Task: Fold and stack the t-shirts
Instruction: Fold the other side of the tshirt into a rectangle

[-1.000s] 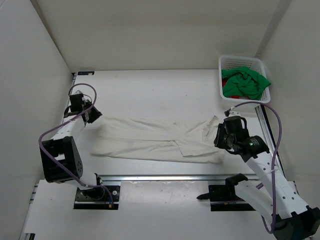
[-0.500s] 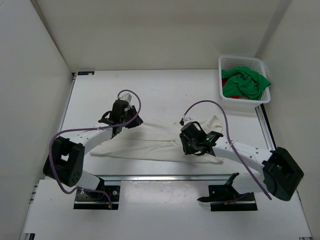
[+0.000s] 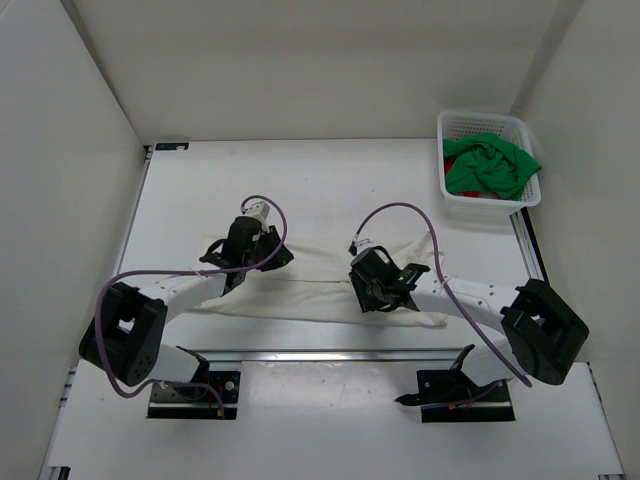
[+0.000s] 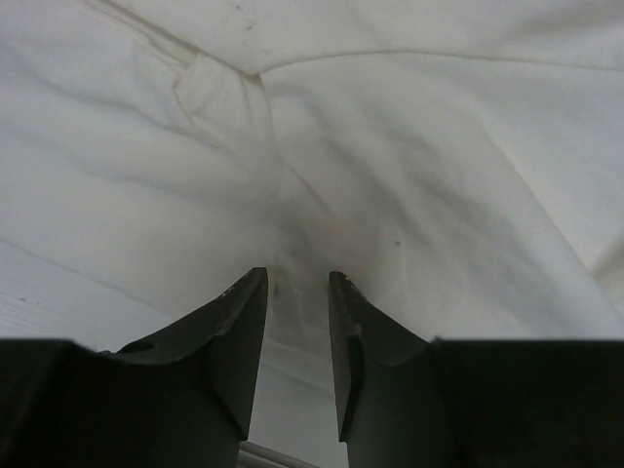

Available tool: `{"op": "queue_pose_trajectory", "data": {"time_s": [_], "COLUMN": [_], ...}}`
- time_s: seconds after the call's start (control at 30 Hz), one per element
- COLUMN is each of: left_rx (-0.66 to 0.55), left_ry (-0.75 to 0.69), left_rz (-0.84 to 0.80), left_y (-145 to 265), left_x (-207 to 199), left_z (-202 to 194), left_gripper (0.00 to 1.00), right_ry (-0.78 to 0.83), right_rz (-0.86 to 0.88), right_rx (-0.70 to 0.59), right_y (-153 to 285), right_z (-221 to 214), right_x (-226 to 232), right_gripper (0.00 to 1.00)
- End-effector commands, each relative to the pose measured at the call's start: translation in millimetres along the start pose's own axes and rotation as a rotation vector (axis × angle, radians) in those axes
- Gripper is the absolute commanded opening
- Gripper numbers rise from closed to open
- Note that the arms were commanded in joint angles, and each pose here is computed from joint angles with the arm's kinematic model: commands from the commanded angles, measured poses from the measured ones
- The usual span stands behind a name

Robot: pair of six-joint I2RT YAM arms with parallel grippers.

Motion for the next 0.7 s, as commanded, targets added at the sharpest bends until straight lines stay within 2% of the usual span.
{"op": "queue_pose_trajectory", "data": {"time_s": [0.0,0.1,0.23,0.43,0.67], "left_rx": [-0.029,-0.037,-0.036,-0.040,-0.050], "left_ry": [0.000,0.003,0.005,0.005,0.007], "left_rz": [-0.065,-0.078,-0.077,-0.086,-0.112], "left_y": [7,9,8,12,17], "left_x": [-9,-11,-11,-15,-19], "left_z": [7,8,8,12,19], "left_gripper": [0.33,0.33,0.34,0.34,0.34], "right_ry": [0.002,-0.009,-0.002,0.006,-0.013], "right_rz": [-0.039,-0.043,-0.065,0.004,0.138], "right_rx": [-0.016,0.005,0.020,-0.044,-0.015], "right_y": [3,2,2,25,36], "right_z": [8,-3,-1,29,40], "right_x": [1,1,-2,12,27], "right_gripper": [0.30,0.27,0.02,0.00,0.00]}}
Point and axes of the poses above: each gripper's point midway between its finger pads, its own y axis back along the fingers, its own x axis along the line the jaws close on, z = x × y, the point moved 5 cm from there along y, back along the fingers, and after that the axes turned 11 degrees about y, right-handed, at the moved point
